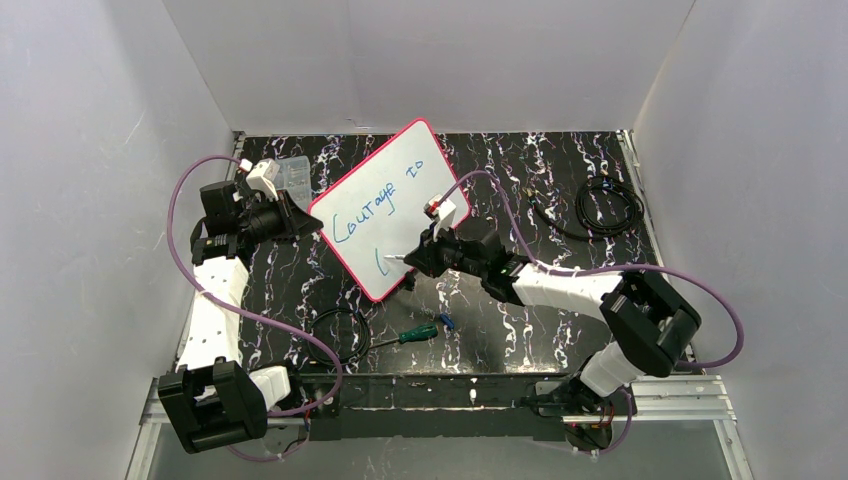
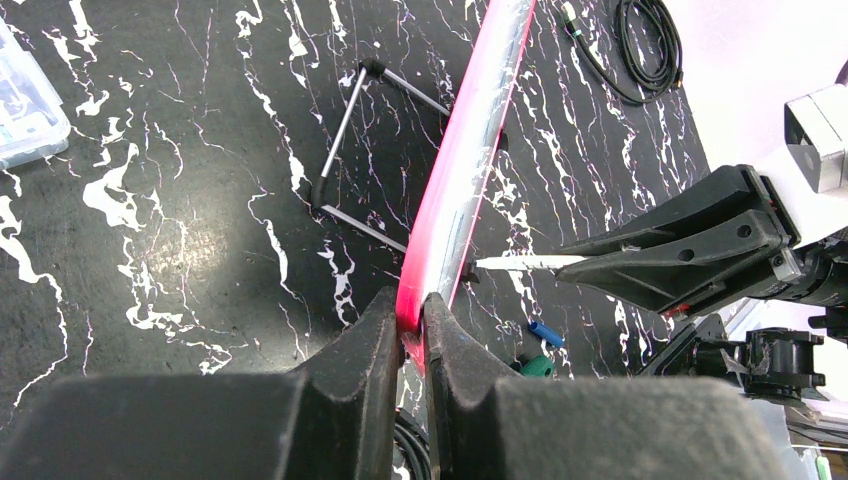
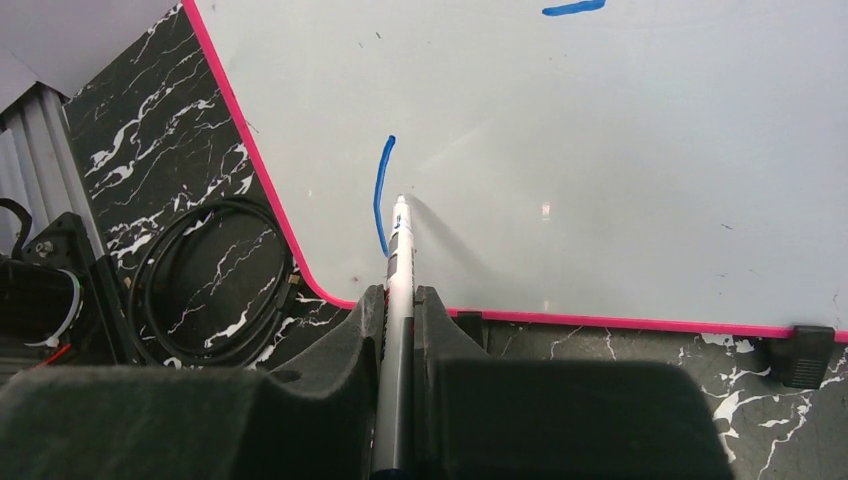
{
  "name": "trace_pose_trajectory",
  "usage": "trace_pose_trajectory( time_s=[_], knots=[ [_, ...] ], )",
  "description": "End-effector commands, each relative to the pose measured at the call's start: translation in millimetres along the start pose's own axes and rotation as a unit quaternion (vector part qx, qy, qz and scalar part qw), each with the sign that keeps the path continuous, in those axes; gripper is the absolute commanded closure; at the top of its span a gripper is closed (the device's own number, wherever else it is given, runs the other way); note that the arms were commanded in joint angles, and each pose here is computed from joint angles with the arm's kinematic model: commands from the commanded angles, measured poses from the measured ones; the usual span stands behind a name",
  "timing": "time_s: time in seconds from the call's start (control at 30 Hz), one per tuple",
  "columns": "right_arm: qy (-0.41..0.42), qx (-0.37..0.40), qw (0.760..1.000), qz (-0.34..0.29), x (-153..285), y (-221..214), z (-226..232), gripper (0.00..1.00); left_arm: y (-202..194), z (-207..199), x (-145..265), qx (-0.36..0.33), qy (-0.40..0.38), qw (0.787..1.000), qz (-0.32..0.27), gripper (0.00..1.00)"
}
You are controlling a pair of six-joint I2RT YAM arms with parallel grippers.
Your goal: Write a sentence on the whiteboard
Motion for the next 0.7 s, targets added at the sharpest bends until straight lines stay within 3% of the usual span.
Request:
trace_pose_trajectory(
  time_s=[0.0,0.67],
  knots=[
    [0.018,0.001,0.999,-0.036,-4.8,15.3,3.3,0.99,-3.3,0.4,1.3,-0.010,0.007,1.000,0.006,1.00],
    [0.002,-0.002,1.000,0.006,-12.9,-4.4,-2.7,0.99,-3.0,0.7,0.5,-0.009,0.006,1.000,0.007,1.00]
  ],
)
Point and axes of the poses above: each gripper's point midway between its finger pads, its own x axis back along the fingers, its own z axis along the line the jaws close on, y = z × x, the point moved 10 cm from there along x, back along the fingers, and after that the axes turned 9 degrees about x, right-handed, at the moved point
